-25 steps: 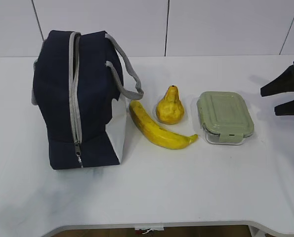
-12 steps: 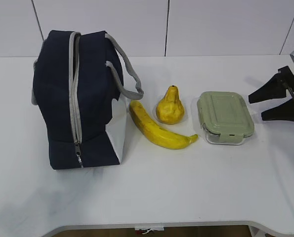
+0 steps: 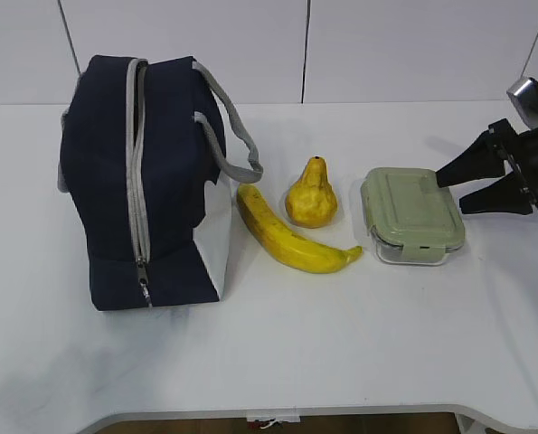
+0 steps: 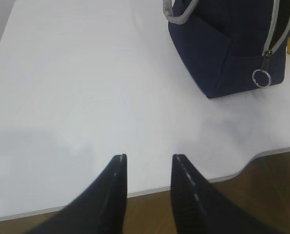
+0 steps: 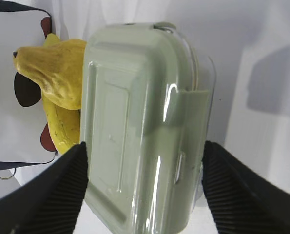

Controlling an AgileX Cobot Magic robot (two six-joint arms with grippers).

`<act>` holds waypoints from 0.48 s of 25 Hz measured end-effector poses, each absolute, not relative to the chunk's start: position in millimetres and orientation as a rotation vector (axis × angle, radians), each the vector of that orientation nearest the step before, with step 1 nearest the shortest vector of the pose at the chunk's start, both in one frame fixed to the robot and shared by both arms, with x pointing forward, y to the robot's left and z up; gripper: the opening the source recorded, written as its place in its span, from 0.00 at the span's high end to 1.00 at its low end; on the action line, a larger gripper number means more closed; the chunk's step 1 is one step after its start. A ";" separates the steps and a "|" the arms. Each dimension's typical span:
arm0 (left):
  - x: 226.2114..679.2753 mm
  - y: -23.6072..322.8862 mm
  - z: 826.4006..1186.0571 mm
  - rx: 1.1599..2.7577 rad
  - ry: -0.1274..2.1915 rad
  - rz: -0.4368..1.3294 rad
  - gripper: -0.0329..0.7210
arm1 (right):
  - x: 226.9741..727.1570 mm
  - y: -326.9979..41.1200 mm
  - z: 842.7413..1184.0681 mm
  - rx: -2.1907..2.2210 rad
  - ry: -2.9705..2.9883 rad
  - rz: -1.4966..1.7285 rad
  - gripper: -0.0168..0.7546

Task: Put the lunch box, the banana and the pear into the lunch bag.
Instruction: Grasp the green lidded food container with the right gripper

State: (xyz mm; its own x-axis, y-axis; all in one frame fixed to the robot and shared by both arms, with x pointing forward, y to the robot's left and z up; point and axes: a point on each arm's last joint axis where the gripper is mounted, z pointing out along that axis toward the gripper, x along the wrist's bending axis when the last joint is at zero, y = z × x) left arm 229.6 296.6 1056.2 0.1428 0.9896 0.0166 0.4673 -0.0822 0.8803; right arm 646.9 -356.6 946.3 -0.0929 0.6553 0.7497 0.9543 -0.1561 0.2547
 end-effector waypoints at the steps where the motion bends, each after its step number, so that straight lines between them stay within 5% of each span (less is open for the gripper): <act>1: 229.6 296.6 1056.2 1.662 1.425 0.870 0.65 | 647.0 -355.7 946.3 -1.816 -1.757 -1.125 0.23; 12: 229.6 296.8 1056.2 1.662 1.426 0.871 0.65 | 647.1 -354.9 946.3 -1.803 -1.776 -1.130 0.23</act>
